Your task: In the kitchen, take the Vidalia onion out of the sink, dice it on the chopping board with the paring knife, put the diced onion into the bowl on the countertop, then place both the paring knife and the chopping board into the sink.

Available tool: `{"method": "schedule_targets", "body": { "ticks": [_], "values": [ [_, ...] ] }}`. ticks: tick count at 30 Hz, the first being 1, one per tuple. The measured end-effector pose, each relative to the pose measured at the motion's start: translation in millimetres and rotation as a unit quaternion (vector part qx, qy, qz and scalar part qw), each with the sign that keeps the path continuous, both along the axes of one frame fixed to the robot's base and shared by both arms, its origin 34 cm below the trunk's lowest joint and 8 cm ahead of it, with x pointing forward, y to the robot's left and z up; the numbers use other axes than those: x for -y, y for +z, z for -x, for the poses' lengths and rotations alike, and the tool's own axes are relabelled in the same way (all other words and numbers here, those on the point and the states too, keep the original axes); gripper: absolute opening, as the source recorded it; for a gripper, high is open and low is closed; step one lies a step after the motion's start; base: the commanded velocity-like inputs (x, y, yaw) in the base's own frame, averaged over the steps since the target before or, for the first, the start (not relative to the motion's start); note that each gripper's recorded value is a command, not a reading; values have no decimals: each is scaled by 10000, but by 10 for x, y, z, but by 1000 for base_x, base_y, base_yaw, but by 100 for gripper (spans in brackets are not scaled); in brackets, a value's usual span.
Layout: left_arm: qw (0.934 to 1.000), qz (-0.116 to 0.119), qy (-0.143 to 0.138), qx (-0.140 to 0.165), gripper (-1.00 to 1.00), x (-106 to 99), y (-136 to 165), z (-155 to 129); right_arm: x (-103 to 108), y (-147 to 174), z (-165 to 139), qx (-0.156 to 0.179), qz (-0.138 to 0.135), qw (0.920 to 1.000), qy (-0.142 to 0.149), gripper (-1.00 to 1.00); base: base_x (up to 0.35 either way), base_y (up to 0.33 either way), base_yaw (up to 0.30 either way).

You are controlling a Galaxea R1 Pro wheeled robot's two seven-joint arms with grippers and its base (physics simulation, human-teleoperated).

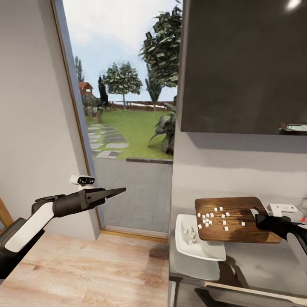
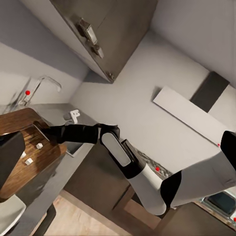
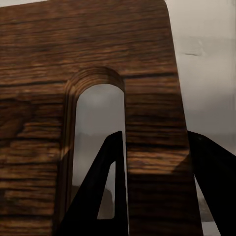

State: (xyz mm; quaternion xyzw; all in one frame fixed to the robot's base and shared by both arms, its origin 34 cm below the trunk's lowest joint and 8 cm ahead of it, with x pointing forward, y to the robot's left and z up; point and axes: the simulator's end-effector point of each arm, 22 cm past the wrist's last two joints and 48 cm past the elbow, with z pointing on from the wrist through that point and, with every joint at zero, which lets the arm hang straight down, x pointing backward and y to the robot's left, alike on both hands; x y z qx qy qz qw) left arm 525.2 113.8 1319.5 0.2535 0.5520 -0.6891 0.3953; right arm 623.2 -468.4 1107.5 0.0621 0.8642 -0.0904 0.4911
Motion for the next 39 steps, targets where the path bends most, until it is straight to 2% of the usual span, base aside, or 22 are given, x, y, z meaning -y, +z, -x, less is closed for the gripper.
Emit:
{"method": "schedule_targets", "body": {
  "ticks": [25, 39],
  "values": [
    [9999, 11, -9, 114, 100, -3, 98, 76, -8, 129, 15, 151, 20, 9999, 8, -100, 30, 0, 0],
    [9999, 7, -11, 112, 100, 2, 95, 78, 90, 139, 36, 139, 182, 9996, -178, -100, 0, 0, 0]
  ]
}}
